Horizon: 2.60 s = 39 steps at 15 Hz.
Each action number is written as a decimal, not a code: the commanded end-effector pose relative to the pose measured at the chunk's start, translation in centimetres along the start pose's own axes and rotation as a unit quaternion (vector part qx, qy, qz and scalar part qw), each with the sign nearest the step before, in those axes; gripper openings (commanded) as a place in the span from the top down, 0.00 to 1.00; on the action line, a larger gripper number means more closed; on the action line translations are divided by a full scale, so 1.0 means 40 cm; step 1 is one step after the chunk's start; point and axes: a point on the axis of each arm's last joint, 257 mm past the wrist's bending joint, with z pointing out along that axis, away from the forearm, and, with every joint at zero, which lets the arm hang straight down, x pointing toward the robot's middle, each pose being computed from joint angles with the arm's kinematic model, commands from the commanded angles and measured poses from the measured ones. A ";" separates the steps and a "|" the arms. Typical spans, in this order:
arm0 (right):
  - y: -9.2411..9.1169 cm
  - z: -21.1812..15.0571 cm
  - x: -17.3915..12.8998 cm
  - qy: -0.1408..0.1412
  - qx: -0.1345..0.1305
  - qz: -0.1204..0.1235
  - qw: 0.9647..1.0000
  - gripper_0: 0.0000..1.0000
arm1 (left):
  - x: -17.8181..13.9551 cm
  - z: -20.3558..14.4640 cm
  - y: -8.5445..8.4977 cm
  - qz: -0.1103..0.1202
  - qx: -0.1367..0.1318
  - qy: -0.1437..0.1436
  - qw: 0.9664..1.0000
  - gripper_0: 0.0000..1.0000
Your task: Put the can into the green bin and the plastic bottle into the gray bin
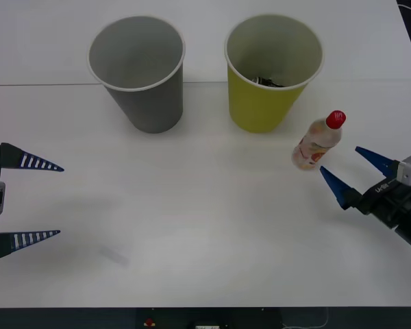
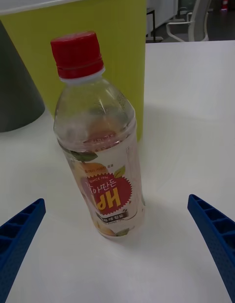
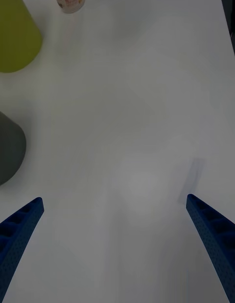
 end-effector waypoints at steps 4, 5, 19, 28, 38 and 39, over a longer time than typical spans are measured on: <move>0.013 0.093 0.002 0.000 0.012 -0.007 1.000 0.00 | 0.000 0.000 0.000 0.000 0.000 0.000 1.000 0.00; 0.017 0.106 0.001 0.000 0.013 -0.010 1.000 0.00 | 0.000 0.000 0.000 0.000 0.000 0.000 1.000 0.00; 0.060 0.202 -0.015 0.010 0.006 -0.050 0.999 1.00 | 0.000 0.000 0.000 0.000 0.000 0.000 1.000 0.00; 0.099 0.192 -0.038 0.006 -0.035 -0.062 0.997 1.00 | 0.000 0.000 0.000 0.000 0.000 0.000 1.000 0.00; 0.212 0.001 -0.161 0.054 -0.172 -0.032 0.983 1.00 | 0.000 0.000 0.000 0.000 0.000 0.000 1.000 0.00; 0.223 -0.010 -0.179 0.064 -0.178 -0.030 0.981 1.00 | 0.000 0.000 0.000 0.000 0.000 0.000 1.000 0.00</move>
